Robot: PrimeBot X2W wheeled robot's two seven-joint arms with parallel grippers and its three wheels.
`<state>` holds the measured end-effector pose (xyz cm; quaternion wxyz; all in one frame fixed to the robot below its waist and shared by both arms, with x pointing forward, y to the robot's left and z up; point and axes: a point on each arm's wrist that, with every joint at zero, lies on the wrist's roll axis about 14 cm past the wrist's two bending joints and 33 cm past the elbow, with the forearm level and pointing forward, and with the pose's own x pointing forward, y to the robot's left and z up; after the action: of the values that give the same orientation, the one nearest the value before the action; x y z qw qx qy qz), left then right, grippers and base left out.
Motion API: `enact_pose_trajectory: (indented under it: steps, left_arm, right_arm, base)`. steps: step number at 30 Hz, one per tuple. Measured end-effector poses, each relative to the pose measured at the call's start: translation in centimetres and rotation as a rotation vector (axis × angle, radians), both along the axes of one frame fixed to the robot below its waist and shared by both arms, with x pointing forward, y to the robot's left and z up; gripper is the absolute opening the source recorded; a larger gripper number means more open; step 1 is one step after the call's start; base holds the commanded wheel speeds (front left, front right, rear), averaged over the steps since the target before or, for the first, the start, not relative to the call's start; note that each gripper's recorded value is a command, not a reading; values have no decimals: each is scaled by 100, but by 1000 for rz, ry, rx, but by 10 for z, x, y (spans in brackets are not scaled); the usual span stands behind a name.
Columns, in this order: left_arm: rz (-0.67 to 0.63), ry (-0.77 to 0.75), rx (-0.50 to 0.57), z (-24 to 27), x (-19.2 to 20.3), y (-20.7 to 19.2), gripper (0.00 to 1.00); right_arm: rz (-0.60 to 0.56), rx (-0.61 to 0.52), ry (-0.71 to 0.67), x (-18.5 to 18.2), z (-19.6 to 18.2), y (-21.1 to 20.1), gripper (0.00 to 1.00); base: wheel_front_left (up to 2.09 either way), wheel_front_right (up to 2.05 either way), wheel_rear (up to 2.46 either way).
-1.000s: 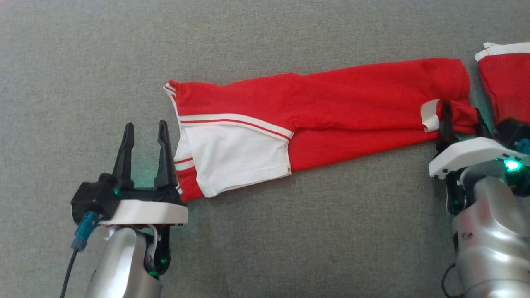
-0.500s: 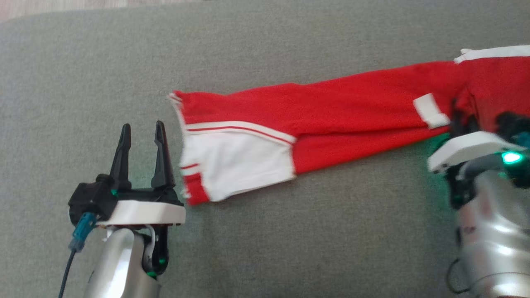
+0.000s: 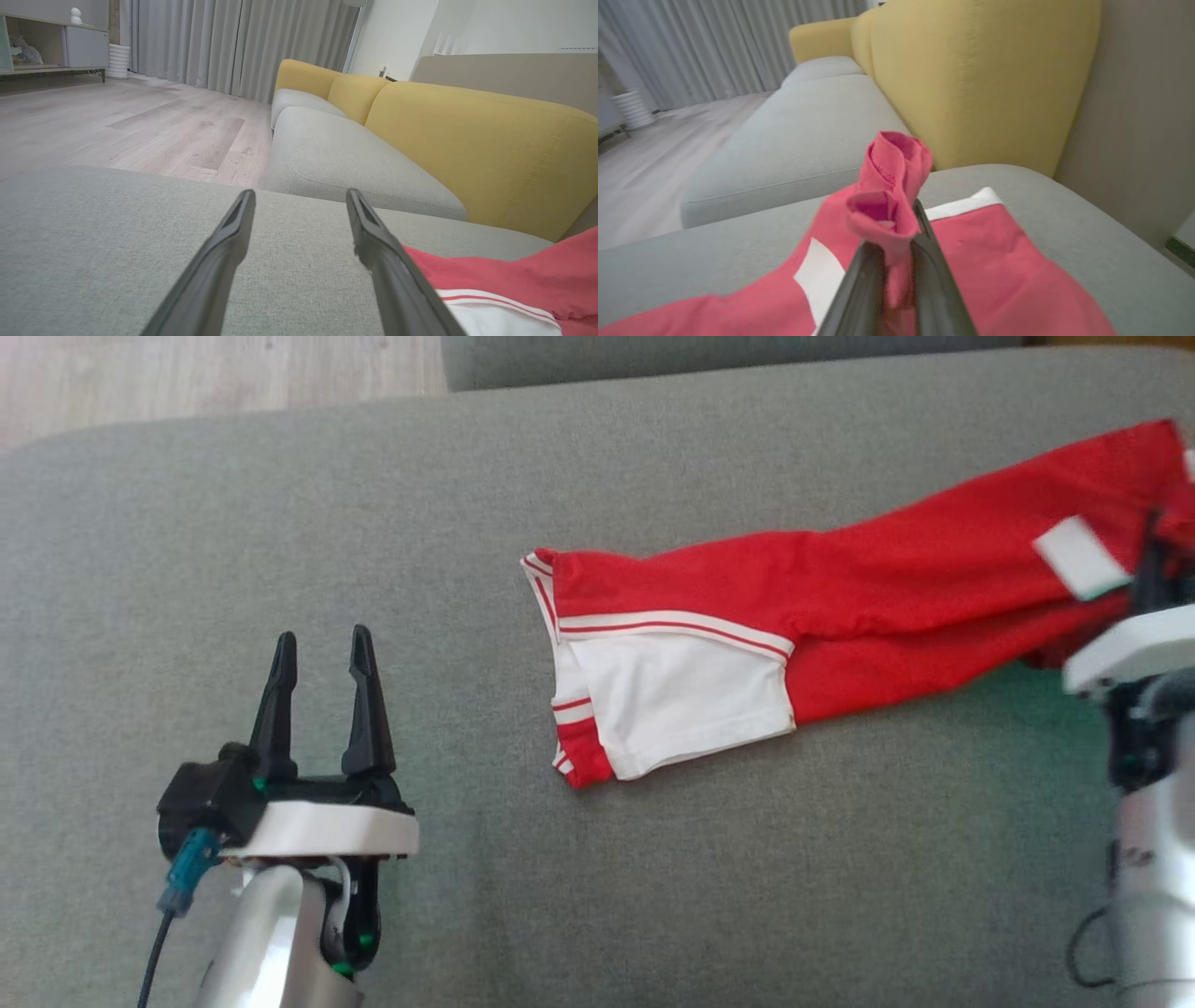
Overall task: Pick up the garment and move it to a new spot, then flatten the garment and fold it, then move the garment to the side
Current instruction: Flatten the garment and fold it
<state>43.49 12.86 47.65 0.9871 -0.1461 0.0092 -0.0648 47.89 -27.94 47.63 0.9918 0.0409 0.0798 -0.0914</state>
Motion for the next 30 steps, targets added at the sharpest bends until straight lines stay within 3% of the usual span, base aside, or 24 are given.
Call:
enact_pose_trajectory:
  steps: [5, 10, 17, 20, 30]
  left_arm:
    - [13, -12, 3, 6, -9, 5, 100]
    - [43, -27, 9, 13, -21, 16, 100]
    - [78, -39, 16, 19, -32, 30, 100]
    - [93, -38, 20, 20, -38, 35, 100]
    - [138, -22, 23, 16, -49, 49, 100]
  right_arm:
    - [137, 35, -33, 4, 15, 60, 0]
    - [364, 79, -65, 7, 35, 144, 0]
    - [657, 190, 1, -18, 22, 250, 0]
    - [724, 227, 45, -30, 8, 275, 0]
    - [848, 182, 175, -59, -41, 312, 0]
  base:
    - [0, 0, 0]
    - [0, 0, 0]
    - [0, 0, 0]
    - [0, 0, 0]
    - [0, 0, 0]
